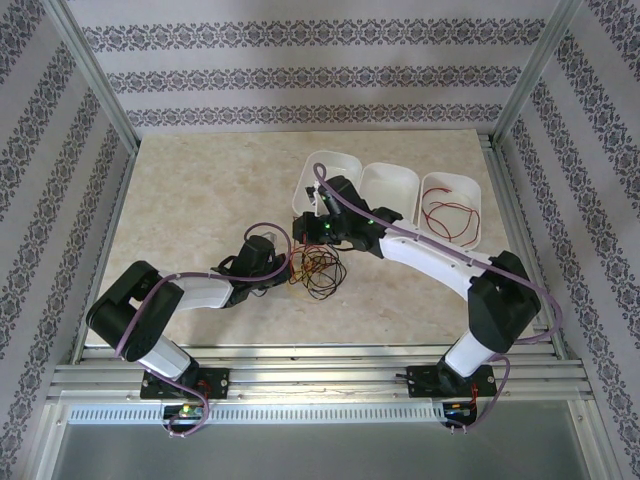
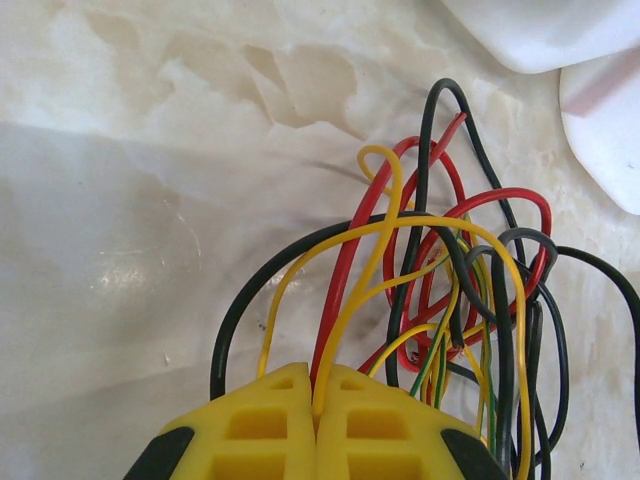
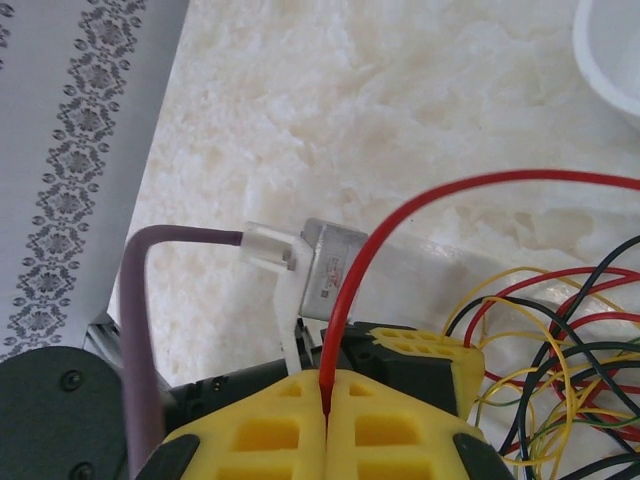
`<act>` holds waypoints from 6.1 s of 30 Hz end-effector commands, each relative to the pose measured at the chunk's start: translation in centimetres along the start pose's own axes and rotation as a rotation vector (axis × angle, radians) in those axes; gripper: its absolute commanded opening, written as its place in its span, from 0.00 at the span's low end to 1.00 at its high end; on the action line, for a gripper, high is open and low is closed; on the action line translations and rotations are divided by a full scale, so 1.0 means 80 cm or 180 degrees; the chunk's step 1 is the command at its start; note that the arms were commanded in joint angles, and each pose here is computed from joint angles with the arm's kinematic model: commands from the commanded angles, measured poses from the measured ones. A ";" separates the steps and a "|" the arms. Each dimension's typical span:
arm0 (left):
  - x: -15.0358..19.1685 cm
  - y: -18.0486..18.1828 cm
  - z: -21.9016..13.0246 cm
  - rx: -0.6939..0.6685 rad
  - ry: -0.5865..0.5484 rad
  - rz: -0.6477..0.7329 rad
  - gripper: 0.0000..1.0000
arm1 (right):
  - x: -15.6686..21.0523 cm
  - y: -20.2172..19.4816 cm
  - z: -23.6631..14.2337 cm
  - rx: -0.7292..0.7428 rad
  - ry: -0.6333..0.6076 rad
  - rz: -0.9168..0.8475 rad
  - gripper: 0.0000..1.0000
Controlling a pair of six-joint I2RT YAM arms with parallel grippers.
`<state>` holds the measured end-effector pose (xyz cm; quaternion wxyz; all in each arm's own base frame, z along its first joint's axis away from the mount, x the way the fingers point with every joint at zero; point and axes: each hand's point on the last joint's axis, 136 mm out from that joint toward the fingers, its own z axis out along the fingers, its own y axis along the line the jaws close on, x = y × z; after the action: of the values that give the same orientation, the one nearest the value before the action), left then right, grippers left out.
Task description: Untangle the cables
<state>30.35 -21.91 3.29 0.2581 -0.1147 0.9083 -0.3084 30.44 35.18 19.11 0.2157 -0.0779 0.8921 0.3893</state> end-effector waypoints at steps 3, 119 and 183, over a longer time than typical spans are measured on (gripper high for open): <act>-0.002 -0.008 0.003 0.0082 -0.0035 -0.0024 0.00 | -0.014 0.032 -0.024 -0.0145 -0.0248 -0.0303 0.00; -0.003 -0.008 0.005 0.0074 -0.0028 -0.0033 0.00 | -0.146 -0.362 -0.224 0.1795 -0.1515 0.1173 0.00; 0.000 0.000 0.006 0.0003 -0.0031 -0.0060 0.00 | -0.185 -0.527 -0.190 0.1970 -0.1312 0.1609 0.23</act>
<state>30.73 -22.19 2.82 0.2577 -0.1222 0.9055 -0.3143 51.42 -4.74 4.99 0.2841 0.2947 0.9003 0.1480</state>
